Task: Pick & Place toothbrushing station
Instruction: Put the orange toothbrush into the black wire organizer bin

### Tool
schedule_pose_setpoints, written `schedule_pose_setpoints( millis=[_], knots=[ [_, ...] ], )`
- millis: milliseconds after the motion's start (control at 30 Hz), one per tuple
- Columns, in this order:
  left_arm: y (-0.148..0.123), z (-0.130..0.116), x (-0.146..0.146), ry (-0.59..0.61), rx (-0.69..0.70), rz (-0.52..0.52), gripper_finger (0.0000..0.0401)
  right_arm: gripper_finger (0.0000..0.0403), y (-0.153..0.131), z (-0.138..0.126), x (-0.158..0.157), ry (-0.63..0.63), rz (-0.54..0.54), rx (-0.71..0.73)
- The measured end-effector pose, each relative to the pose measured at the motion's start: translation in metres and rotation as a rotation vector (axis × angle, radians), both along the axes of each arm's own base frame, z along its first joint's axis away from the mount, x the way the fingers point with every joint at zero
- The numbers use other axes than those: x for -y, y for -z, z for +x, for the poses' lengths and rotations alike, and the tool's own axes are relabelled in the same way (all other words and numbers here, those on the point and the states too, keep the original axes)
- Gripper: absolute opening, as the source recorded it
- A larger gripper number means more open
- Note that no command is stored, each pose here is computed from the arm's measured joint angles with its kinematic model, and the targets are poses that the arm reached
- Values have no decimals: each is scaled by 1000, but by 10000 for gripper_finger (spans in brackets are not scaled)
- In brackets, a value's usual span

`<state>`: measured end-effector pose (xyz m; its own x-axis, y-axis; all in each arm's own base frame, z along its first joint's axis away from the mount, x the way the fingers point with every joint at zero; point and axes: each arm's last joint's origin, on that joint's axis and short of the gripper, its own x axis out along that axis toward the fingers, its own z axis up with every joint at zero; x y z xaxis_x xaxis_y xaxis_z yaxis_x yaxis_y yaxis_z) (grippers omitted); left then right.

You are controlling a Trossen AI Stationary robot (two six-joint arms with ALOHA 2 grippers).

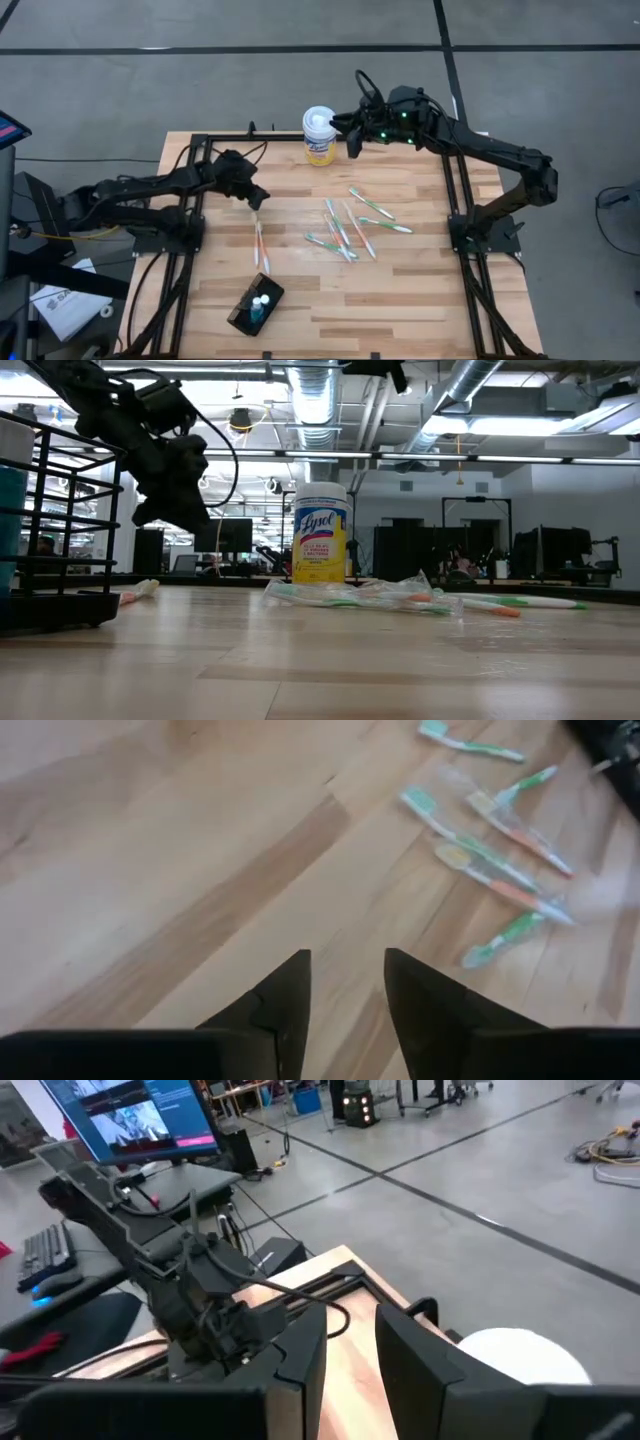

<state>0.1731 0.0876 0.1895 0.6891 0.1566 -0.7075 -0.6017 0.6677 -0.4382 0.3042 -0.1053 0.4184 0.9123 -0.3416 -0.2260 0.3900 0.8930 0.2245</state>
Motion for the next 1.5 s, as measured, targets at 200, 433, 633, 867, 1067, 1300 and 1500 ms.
schedule_pose_setpoints(
  millis=[200,433,633,867,1067,1300,1500],
  knots=[
    [13,-2,0,-93,-98,-138,133,82,0,-3,7,-48,-41,-14],
    [29,4,5,-147,-180,-278,133,82,-2,-6,18,-90,-100,-11],
    [35,7,8,-171,-211,-321,133,82,-6,-13,34,-143,-103,38],
    [35,4,2,-179,-209,-303,155,82,-6,-19,43,-165,-93,44],
    [36,1,-1,-187,-239,-248,187,82,-6,-19,43,-185,-90,47],
    [42,-15,4,-183,-428,-258,196,82,-6,-19,43,-188,-89,47],
    [41,-11,3,-194,-384,-276,180,82,-6,-18,42,-198,-88,48]
  ],
)
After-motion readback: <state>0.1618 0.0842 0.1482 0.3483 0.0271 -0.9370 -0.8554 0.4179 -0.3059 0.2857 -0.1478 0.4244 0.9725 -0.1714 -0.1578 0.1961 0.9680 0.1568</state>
